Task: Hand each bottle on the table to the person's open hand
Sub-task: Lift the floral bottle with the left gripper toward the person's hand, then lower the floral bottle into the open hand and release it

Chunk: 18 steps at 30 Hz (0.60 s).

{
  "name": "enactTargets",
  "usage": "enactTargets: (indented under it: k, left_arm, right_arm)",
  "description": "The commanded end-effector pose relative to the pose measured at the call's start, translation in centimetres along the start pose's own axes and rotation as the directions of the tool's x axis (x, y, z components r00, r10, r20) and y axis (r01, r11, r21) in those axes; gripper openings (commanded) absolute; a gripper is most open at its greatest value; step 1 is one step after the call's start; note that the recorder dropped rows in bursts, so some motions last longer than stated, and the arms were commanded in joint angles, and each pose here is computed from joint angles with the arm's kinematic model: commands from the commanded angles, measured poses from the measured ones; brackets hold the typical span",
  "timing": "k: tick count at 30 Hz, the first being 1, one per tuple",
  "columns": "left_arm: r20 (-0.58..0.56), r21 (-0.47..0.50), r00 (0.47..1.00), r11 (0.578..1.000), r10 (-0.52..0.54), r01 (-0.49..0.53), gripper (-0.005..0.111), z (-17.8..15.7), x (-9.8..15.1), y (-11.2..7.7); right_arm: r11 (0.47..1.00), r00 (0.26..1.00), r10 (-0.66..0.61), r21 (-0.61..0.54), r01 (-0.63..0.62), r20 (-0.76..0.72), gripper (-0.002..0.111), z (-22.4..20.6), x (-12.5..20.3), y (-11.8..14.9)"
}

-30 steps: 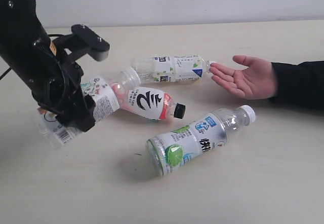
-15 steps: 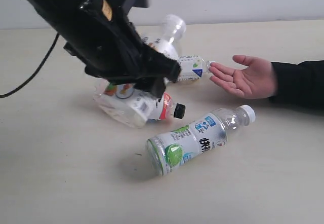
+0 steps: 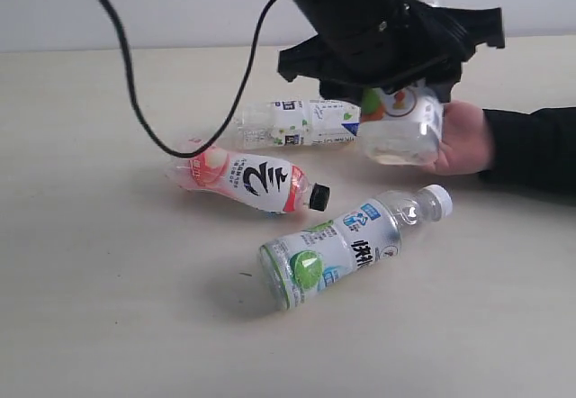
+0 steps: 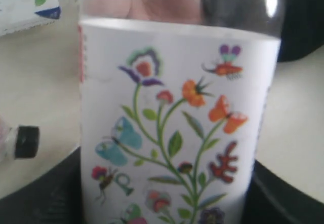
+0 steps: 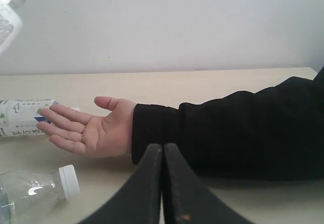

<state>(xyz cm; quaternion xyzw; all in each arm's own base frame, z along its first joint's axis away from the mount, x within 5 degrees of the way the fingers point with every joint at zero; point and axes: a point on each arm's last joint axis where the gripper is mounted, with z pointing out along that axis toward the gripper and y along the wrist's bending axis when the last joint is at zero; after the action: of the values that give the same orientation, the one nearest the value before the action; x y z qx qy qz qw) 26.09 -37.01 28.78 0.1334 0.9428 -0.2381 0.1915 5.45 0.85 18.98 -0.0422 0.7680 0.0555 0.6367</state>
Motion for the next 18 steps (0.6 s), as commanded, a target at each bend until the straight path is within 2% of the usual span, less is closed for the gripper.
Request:
enactTargets:
  k: [1, 6, 10, 12, 18]
  left_arm:
    - [0.052, 0.045, 0.997, 0.997, -0.062, 0.060, 0.000, 2.9, -1.6, -1.1]
    - [0.061, 0.080, 0.990, 0.989, -0.128, 0.123, 0.000, 6.2, -2.8, -0.9]
    - [0.031, 0.197, 0.973, 0.955, -0.230, 0.220, 0.000, 8.4, -3.1, -1.2]
    - [0.034, 0.253, 0.970, 0.941, -0.239, 0.223, 0.000, 9.1, -3.5, -1.1]
    - [-0.064, 0.314, 0.935, 0.882, -0.349, 0.351, 0.000, 11.2, -4.2, 1.0]
  right_arm:
    - [1.000, 1.000, -0.004, 0.006, 0.004, 0.006, 0.000, 0.0, 0.1, 0.0]
    - [1.000, 1.000, -0.004, 0.006, 0.004, 0.006, 0.000, 0.0, 0.1, 0.0]
    - [1.000, 1.000, -0.004, 0.006, 0.004, 0.006, 0.000, 0.0, 0.1, 0.0]
    - [1.000, 1.000, -0.004, 0.006, 0.004, 0.006, 0.000, 0.0, 0.1, 0.0]
    - [1.000, 1.000, -0.004, 0.006, 0.004, 0.006, 0.000, 0.0, 0.1, 0.0]
